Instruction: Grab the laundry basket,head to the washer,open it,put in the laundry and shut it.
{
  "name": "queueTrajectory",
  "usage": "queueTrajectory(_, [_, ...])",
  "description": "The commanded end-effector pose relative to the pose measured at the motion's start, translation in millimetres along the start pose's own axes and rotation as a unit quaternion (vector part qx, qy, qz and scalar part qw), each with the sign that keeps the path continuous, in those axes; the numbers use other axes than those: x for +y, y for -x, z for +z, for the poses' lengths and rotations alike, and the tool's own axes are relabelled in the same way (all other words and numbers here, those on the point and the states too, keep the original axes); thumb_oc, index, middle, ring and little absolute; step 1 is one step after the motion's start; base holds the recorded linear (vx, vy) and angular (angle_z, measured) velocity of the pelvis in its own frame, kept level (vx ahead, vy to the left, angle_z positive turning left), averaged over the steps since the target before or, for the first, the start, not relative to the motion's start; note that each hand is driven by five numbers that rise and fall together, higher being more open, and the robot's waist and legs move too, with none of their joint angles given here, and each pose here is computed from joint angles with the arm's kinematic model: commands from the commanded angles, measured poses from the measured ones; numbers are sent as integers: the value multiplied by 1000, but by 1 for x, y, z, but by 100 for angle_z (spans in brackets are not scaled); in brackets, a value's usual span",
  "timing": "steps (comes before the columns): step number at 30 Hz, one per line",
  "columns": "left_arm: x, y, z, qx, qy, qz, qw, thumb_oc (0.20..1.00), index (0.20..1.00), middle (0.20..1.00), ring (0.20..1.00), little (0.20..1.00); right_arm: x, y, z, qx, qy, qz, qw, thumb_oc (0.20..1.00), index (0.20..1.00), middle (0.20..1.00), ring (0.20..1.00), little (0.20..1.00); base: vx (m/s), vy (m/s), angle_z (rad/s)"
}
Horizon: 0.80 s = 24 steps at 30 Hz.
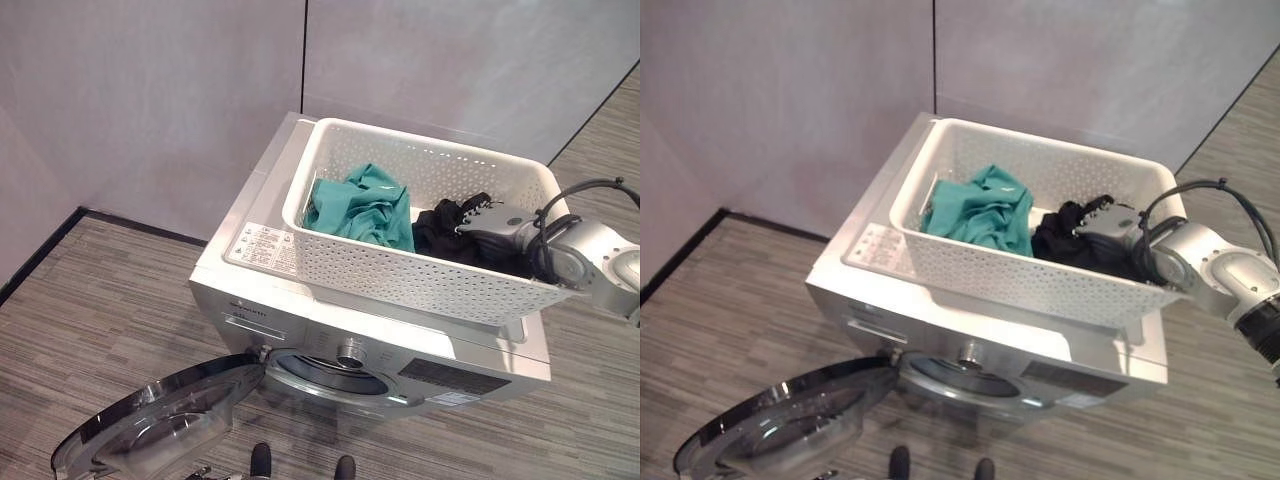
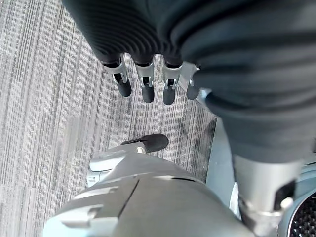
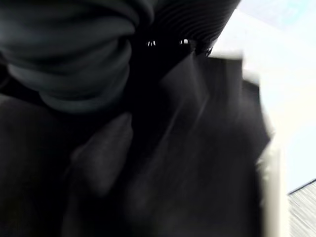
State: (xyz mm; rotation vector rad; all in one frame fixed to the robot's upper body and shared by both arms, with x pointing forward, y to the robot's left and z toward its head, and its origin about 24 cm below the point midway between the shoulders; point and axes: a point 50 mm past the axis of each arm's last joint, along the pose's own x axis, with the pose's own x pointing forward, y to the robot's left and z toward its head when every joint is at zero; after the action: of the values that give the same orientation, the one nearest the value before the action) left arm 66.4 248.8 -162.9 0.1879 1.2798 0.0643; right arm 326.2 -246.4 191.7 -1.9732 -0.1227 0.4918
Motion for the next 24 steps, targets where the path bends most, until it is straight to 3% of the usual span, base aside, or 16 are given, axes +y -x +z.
queueTrajectory(1, [-2, 0, -7, 19, -10, 5, 1000, 1000, 1000, 1000, 1000, 1000, -1, 0, -18, 49, -107, -63, 991, 200, 200, 200, 200, 200, 4, -7, 3])
queueTrajectory(3, [1, 1, -8, 21, -18, 10, 1000, 1000, 1000, 1000, 1000, 1000, -3, 5, -44, 94, -183, -93, 974, 200, 200, 200, 200, 200, 0, 0, 0])
queueTrajectory(7, [2, 1, -9, 23, -14, 11, 1000, 1000, 1000, 1000, 1000, 1000, -13, 6, -60, 124, -239, -139, 953, 200, 200, 200, 200, 200, 4, -13, 6])
queueTrajectory(13, [2, 1, -10, 29, -13, 15, 999, 1000, 1000, 1000, 1000, 1000, -33, 26, -87, 140, -388, -286, 865, 200, 200, 200, 200, 200, 0, -9, 9])
queueTrajectory(17, [3, 1, -11, 33, -13, 21, 999, 1000, 1000, 1000, 1000, 1000, -57, 33, -80, 65, -452, -355, 816, 200, 200, 200, 200, 200, 0, 0, 0])
queueTrajectory(18, [1, 2, -15, 39, -13, 21, 999, 1000, 1000, 1000, 1000, 1000, -59, 37, -82, 39, -515, -399, 758, 200, 200, 200, 200, 200, 0, 0, 0])
queueTrajectory(19, [0, 2, -17, 42, -12, 21, 999, 1000, 1000, 1000, 1000, 1000, -70, 38, -77, 6, -527, -417, 741, 200, 200, 200, 200, 200, 0, 0, 0])
queueTrajectory(21, [0, 2, -18, 45, -7, 23, 999, 1000, 1000, 1000, 1000, 1000, -82, 42, -73, -28, -539, -435, 721, 200, 200, 200, 200, 200, 0, 0, 0])
queueTrajectory(23, [-1, 2, -18, 49, -4, 28, 998, 1000, 1000, 1000, 1000, 1000, -103, 47, -64, -87, -555, -471, 679, 200, 200, 200, 200, 200, 0, 0, 0])
queueTrajectory(24, [-1, 2, -18, 49, -4, 28, 998, 1000, 1000, 1000, 1000, 1000, -103, 47, -64, -87, -556, -471, 679, 200, 200, 200, 200, 200, 12, -2, -4])
